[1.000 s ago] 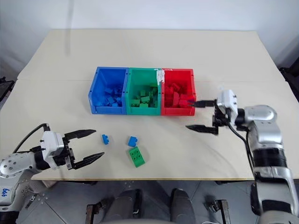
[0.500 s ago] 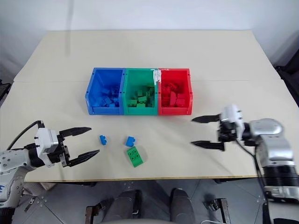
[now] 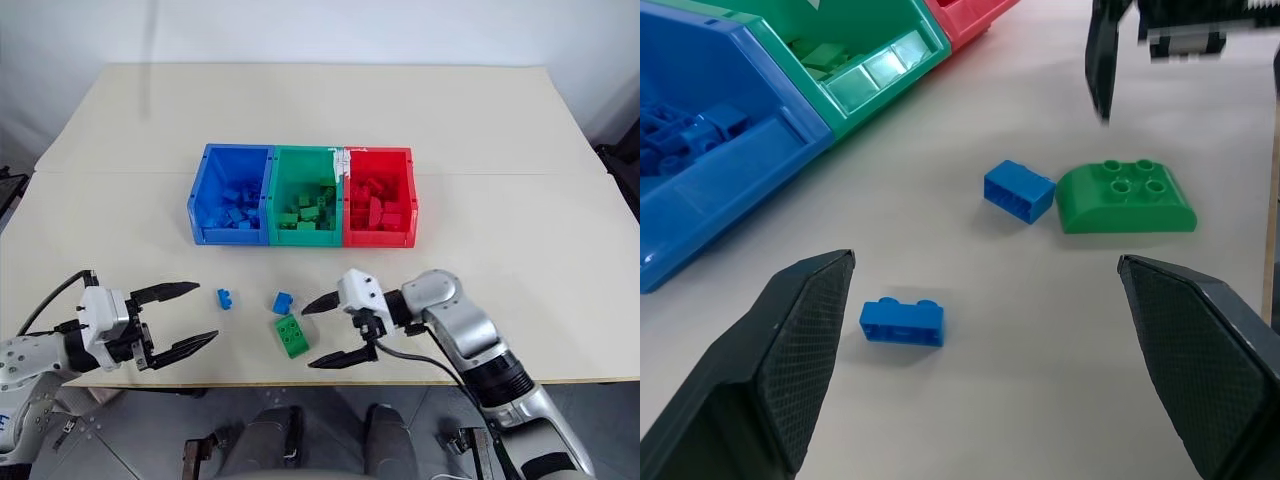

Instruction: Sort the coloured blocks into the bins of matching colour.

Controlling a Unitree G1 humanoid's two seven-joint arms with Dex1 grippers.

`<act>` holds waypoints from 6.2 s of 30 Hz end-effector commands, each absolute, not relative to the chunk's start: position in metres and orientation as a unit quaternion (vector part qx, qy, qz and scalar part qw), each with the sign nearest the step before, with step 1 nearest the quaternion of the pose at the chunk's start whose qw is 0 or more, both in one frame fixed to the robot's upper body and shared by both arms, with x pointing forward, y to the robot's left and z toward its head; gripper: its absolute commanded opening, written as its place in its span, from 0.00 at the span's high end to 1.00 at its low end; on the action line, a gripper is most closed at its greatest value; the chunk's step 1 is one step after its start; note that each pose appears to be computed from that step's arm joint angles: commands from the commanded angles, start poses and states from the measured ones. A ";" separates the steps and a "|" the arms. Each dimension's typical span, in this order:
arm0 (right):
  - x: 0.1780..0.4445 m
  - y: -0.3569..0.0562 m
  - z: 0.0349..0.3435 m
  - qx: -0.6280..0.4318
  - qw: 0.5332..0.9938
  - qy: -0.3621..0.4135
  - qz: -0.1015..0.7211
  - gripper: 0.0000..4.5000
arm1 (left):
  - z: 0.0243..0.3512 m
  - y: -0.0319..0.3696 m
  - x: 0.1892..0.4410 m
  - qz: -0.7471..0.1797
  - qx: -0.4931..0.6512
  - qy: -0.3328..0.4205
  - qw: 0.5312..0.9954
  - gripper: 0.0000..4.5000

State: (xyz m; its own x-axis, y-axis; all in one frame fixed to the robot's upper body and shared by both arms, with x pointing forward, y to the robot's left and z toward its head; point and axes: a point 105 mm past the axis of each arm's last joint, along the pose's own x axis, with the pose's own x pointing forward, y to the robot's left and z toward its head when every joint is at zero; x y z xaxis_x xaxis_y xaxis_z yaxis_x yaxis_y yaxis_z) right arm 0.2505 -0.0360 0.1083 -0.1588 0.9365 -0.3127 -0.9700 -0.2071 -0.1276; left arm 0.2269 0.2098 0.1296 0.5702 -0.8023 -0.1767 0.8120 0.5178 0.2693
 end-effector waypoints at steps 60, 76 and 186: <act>0.230 -0.234 0.152 -0.150 0.755 0.115 0.628 0.00 | 0.121 0.120 0.267 -0.772 0.304 0.000 0.559 0.00; 0.210 -0.220 0.171 -0.119 0.783 0.064 0.607 0.00 | 0.098 0.096 0.281 -0.820 0.313 0.039 0.477 0.00; 0.231 -0.209 0.167 -0.118 0.805 -0.031 0.581 0.00 | 0.096 0.122 0.288 -0.591 0.272 0.120 0.750 0.14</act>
State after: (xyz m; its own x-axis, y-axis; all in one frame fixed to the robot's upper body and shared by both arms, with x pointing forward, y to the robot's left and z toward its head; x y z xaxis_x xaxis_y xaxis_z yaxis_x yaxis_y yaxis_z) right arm 0.2317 -0.2101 0.1567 0.3172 0.9404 -0.1223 -0.9369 0.2908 -0.1941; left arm 0.2910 0.1265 0.1008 0.2806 -0.8216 -0.4963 0.9491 0.1605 0.2709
